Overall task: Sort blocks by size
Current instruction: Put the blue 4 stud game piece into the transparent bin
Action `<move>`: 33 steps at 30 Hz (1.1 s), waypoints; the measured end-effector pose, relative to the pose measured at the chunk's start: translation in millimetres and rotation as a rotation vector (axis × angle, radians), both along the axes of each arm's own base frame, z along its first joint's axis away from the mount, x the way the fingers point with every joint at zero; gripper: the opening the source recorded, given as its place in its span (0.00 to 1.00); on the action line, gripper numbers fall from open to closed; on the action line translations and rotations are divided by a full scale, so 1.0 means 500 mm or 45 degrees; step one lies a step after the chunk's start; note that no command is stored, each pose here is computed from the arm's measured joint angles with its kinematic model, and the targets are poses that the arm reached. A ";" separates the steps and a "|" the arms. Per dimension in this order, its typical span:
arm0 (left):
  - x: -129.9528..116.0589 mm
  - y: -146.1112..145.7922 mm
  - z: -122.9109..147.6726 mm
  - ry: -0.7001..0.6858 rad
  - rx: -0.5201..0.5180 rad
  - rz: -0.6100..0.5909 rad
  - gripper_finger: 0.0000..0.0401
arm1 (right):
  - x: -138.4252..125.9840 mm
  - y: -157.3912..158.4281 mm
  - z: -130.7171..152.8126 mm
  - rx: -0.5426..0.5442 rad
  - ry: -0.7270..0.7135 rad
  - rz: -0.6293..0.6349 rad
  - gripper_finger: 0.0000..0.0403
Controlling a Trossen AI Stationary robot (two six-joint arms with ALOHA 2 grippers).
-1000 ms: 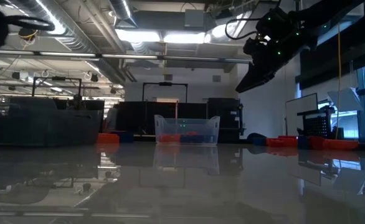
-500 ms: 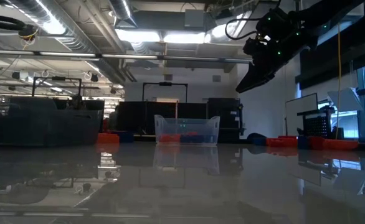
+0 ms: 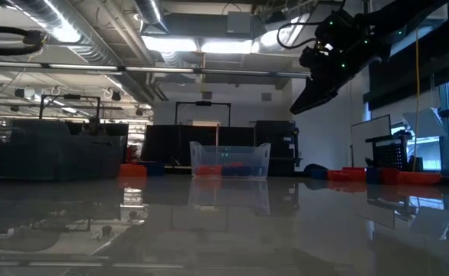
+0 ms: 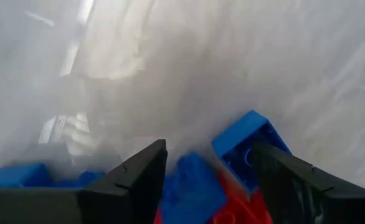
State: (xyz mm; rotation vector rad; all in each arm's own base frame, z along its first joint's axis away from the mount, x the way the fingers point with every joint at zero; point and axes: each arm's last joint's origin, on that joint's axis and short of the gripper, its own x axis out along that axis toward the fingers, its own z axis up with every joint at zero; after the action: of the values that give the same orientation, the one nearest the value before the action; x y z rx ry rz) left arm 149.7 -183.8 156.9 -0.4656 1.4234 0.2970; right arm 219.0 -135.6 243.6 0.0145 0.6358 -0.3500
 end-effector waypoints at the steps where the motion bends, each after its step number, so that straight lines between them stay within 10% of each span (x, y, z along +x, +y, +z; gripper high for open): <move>1: 0.005 0.004 0.000 -0.013 0.013 0.017 0.55 | 0.000 0.000 0.000 0.000 0.000 0.000 0.48; 9: 0.052 0.049 0.001 -0.085 0.095 0.141 0.55 | 0.000 0.000 0.000 0.000 0.000 0.000 0.48; 23: 0.093 0.046 0.053 -0.207 0.109 -0.261 0.55 | 0.000 0.000 0.000 -0.001 -0.002 0.000 0.48; 33: 0.101 0.052 0.054 -0.218 0.112 -0.280 0.62 | -0.001 0.000 -0.001 0.005 0.008 -0.001 0.48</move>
State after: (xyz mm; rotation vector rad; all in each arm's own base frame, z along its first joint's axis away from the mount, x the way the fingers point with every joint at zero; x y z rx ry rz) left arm 200.3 -157.6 183.9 -0.2530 1.2752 0.1379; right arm 218.6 -135.4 243.0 0.0176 0.6425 -0.3492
